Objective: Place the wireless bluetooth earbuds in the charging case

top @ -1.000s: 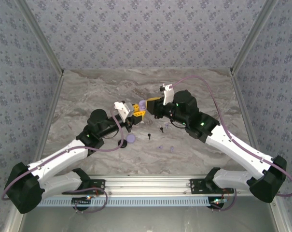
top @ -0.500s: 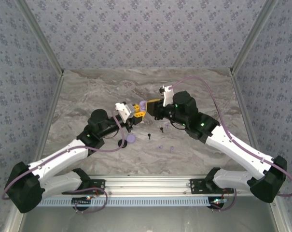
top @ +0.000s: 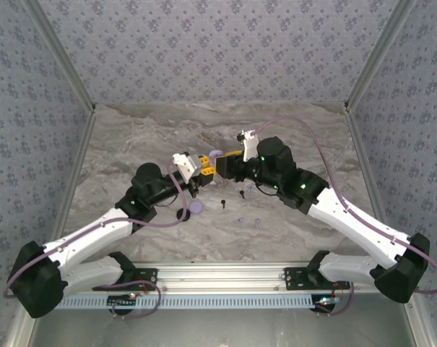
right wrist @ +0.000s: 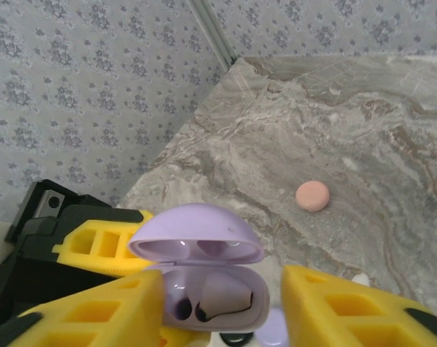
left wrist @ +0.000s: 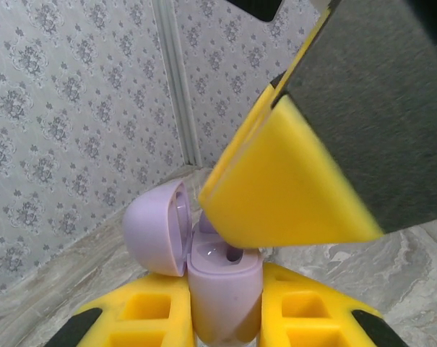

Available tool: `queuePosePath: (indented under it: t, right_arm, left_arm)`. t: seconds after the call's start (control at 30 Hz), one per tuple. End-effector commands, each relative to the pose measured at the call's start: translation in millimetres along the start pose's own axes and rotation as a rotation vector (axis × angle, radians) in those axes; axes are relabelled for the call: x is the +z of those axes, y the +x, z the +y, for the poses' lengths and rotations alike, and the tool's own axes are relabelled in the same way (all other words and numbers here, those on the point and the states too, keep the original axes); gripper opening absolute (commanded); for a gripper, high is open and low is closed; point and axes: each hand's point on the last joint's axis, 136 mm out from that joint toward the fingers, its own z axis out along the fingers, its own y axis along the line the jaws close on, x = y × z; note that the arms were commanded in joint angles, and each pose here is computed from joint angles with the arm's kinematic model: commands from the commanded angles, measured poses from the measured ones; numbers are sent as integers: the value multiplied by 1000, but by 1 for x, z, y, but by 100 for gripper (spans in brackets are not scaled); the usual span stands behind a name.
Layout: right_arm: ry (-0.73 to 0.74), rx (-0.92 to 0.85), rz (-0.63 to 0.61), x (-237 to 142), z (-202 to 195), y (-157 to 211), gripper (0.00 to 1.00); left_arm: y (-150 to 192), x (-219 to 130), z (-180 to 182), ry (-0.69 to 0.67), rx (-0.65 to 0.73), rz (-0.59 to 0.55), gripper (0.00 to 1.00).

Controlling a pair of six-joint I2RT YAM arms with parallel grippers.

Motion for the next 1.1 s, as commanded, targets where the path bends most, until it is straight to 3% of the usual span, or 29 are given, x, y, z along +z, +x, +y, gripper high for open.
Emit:
queuePosePath:
  t: [0.0, 0.13, 0.33, 0.67, 0.83, 1.07]
  right_arm:
    - [-45, -33, -26, -22, 13, -20, 58]
    - [-52, -37, -38, -39, 7, -30, 69]
    - [104, 17, 34, -51, -44, -17, 73]
    - [515, 195, 448, -28, -168, 91, 59]
    - [605, 211, 617, -2, -199, 137, 55]
    - [694, 159, 720, 34, -224, 164, 49]
  left_arm:
    - [-23, 0, -1, 5, 19, -76, 0]
    - [-19, -2, 1, -13, 7, -78, 0]
    - [-17, -10, 5, -51, 14, -75, 0]
    - [-13, -23, 6, -80, 12, -53, 0]
    - [-9, -29, 6, -96, 13, -38, 0]
    - [-4, -38, 7, -117, 11, -26, 0]
